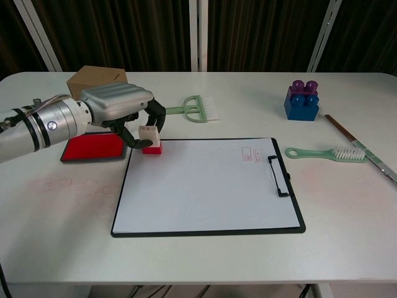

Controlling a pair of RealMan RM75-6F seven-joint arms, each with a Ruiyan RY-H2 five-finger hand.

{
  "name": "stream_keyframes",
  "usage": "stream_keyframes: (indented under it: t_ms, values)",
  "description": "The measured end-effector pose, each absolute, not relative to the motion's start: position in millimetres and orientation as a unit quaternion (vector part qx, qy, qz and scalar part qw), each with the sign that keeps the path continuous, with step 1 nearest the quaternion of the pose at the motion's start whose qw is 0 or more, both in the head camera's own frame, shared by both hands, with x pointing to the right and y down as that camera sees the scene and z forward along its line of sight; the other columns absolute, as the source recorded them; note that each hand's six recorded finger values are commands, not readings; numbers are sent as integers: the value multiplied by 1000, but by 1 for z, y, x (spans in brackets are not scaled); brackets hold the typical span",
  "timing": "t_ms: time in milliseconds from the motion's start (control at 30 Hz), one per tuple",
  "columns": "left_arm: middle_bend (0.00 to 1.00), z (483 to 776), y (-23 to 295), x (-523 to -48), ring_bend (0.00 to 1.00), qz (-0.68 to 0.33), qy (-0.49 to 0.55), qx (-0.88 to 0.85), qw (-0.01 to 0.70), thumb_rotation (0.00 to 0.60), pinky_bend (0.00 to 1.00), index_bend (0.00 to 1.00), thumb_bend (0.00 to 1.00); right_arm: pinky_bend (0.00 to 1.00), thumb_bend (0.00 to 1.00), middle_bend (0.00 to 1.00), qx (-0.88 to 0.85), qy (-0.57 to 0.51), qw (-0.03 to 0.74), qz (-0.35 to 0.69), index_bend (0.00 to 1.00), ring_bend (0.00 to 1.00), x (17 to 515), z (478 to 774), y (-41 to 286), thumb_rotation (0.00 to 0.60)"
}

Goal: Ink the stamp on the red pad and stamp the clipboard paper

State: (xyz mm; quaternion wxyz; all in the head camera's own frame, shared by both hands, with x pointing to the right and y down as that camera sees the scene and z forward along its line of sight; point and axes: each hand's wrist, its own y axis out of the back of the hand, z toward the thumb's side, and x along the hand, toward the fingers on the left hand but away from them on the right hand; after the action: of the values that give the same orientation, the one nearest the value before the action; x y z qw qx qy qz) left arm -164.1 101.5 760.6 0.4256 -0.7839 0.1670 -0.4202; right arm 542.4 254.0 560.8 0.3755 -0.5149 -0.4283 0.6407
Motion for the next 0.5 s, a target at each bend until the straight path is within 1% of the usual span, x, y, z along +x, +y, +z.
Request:
stream_keyframes:
  t_ms: [500]
  values:
    - [701, 767, 102, -166, 1000, -426, 167, -784, 420, 600, 1000, 680, 448, 0, 292, 0, -516, -426, 374, 642, 0, 0, 542, 563, 254, 600]
